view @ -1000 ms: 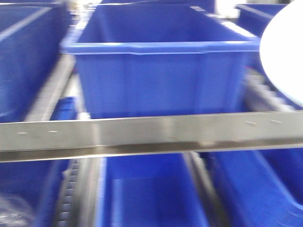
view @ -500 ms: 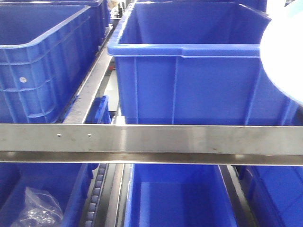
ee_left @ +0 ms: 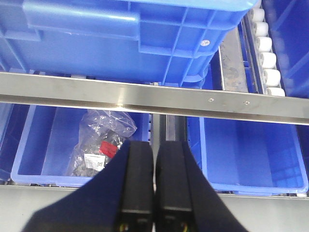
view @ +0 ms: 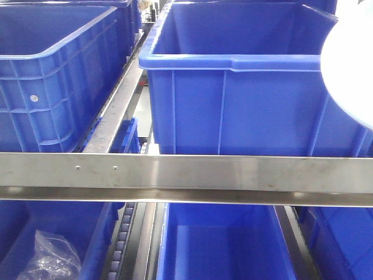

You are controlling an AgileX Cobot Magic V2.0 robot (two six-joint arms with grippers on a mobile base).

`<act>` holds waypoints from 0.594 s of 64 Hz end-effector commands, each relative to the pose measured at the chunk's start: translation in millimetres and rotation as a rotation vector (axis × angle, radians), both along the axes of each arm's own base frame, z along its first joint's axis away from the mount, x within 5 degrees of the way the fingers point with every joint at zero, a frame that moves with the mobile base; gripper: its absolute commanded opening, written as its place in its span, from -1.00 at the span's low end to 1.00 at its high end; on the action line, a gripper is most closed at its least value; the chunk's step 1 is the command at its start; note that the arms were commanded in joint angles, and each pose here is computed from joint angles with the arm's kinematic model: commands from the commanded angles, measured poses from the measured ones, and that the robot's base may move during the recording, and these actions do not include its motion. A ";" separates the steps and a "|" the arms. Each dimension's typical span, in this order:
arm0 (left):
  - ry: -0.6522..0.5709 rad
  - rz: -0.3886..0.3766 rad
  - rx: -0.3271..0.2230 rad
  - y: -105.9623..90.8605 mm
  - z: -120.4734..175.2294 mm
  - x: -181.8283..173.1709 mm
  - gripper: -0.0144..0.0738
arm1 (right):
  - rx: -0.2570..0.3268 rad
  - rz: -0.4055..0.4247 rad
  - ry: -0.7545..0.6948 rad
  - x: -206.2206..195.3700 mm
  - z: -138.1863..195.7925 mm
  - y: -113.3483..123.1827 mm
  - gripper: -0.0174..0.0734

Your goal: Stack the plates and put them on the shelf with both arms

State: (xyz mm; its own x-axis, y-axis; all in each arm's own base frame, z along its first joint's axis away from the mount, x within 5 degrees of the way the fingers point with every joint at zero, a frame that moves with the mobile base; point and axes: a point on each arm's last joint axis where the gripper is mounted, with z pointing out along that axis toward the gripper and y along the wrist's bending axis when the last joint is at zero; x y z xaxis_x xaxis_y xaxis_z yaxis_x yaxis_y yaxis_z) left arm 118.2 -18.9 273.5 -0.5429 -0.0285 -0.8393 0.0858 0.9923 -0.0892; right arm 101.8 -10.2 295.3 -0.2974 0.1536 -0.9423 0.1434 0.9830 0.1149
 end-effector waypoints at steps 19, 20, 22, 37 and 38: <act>-0.090 -0.001 -0.024 -1.3 14.4 4.9 -0.45 | -0.019 0.005 -0.121 1.7 17.7 0.0 -0.49; -0.090 -0.001 -0.024 -1.3 14.4 4.9 -0.45 | -0.019 0.005 -0.121 1.7 17.7 0.0 -0.49; -0.090 -0.001 -0.024 -1.3 14.4 4.9 -0.45 | -0.019 0.005 -0.121 1.7 17.7 0.0 -0.49; -0.090 -0.001 -0.024 -1.3 14.4 4.9 -0.45 | 0.003 0.014 -0.186 4.4 23.4 1.2 -0.49; -0.090 -0.001 -0.024 -1.3 14.4 4.9 -0.45 | 0.002 0.015 -0.196 5.6 24.2 1.2 -0.49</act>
State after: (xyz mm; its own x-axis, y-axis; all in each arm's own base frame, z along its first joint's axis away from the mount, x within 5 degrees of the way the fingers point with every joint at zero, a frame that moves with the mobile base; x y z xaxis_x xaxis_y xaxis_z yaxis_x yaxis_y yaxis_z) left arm 118.2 -18.9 273.5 -0.5429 -0.0285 -0.8393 0.0858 0.9923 -0.0892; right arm 102.4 -9.8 296.5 -0.2791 0.1610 -0.9467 0.1384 0.9823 0.1262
